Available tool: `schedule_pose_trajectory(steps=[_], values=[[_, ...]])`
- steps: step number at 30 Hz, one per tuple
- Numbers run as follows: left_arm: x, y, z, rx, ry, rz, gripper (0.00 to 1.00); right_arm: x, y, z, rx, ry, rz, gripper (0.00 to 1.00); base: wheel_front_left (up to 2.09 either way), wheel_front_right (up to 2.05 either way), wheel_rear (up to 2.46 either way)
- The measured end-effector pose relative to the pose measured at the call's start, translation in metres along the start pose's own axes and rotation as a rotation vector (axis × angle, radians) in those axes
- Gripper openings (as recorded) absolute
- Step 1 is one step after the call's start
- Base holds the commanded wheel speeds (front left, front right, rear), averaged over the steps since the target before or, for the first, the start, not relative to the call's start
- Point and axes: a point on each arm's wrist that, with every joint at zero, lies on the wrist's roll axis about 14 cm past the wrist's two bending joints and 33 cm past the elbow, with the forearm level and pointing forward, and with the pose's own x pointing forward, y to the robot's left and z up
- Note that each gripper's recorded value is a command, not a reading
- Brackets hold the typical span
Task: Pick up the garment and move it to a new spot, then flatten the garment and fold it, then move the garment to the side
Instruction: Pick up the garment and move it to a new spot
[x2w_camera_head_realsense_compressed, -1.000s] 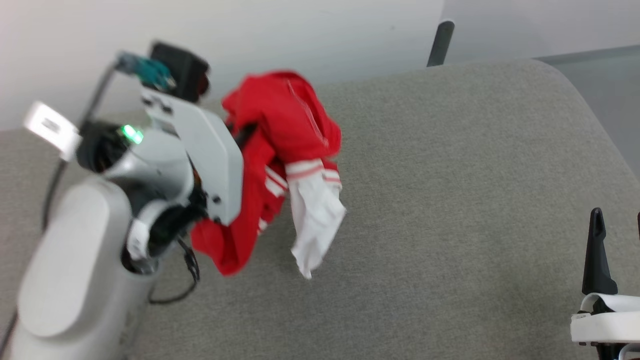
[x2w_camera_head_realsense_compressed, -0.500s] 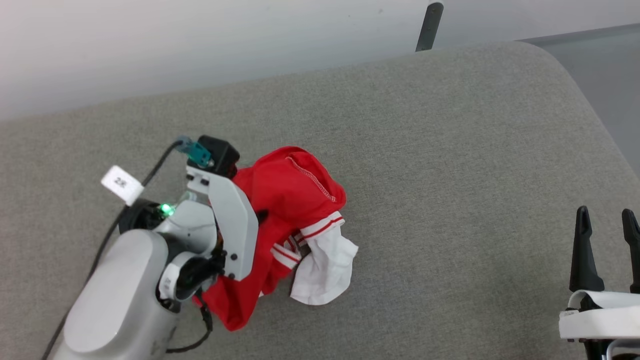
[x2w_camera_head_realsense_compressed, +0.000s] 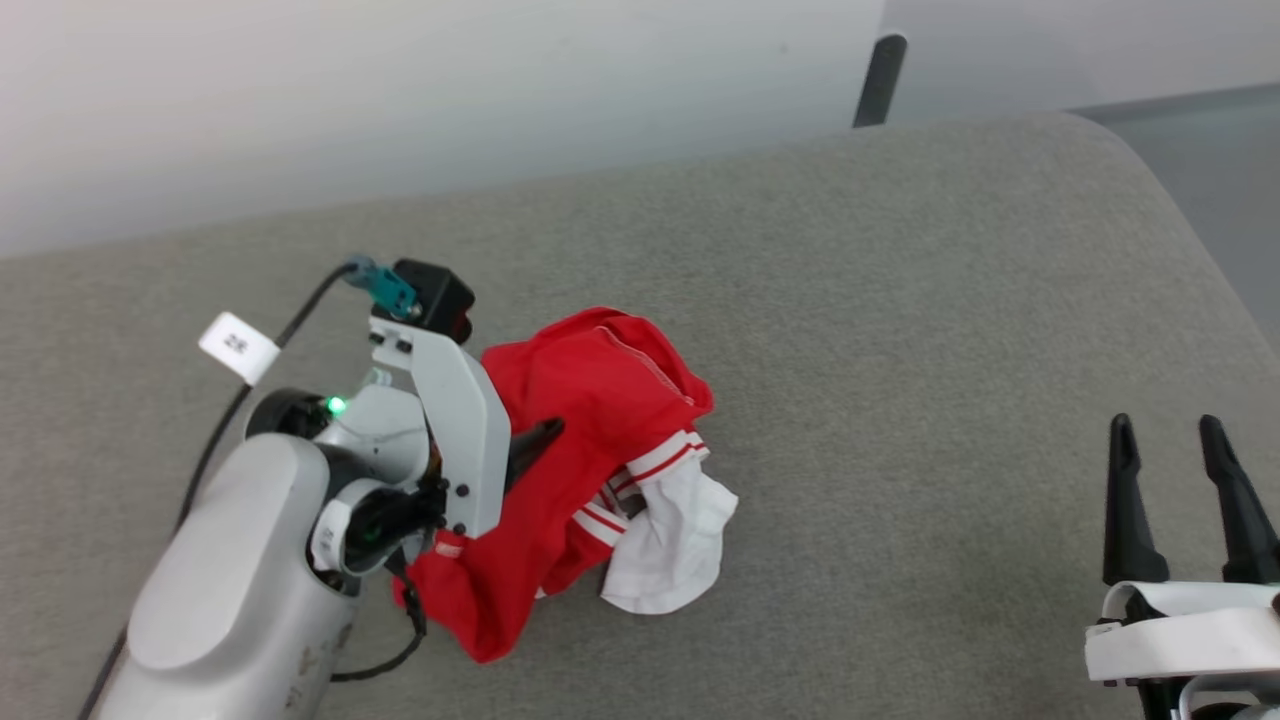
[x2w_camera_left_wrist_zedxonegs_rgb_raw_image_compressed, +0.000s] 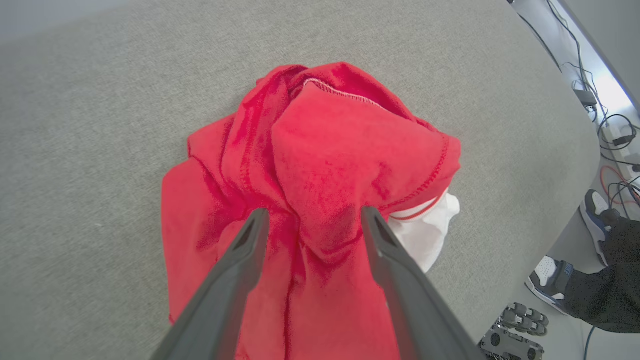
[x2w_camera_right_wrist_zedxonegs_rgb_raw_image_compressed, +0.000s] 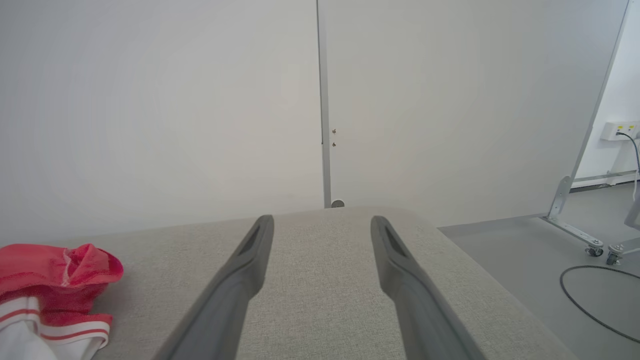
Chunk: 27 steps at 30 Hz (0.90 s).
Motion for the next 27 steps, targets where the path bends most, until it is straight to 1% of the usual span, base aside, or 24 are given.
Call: schedule_pose_trajectory(steps=[2, 5, 10, 16, 20, 22, 24, 27], values=[[-0.009, 0.002, 0.008, 0.008, -0.033, 0.011, 0.98, 0.002, 0.008, 0.002, -0.001, -0.004, 0.024, 1.00, 0.00, 0.00, 0.00], [-0.024, 0.003, 0.020, 0.012, -0.098, 0.023, 1.00, 0.005, 0.020, 0.006, 0.000, -0.009, 0.061, 1.00, 0.00, 0.00, 0.00], [-0.060, 0.013, 0.043, 0.014, -0.280, 0.065, 1.00, 0.009, 0.040, 0.012, -0.002, -0.023, 0.120, 1.00, 0.00, 0.00, 0.00], [-0.110, 0.035, 0.055, -0.023, -0.514, 0.146, 1.00, 0.007, 0.053, 0.015, -0.005, -0.024, 0.165, 1.00, 0.00, 0.00, 0.00], [-0.143, 0.051, 0.052, -0.036, -0.650, 0.214, 1.00, 0.005, 0.060, 0.015, -0.005, -0.022, 0.191, 1.00, 0.00, 0.00, 0.00], [-0.158, 0.058, 0.049, -0.033, -0.717, 0.248, 1.00, 0.003, 0.064, 0.013, -0.004, -0.018, 0.204, 1.00, 0.00, 0.00, 0.00], [-0.173, 0.065, 0.044, -0.005, -0.768, 0.295, 1.00, 0.002, 0.067, 0.012, -0.006, -0.019, 0.215, 1.00, 0.00, 0.00, 0.00], [-0.189, 0.072, 0.033, -0.004, -0.842, 0.339, 1.00, 0.000, 0.071, 0.012, -0.007, -0.021, 0.232, 1.00, 0.00, 0.00, 0.00]])
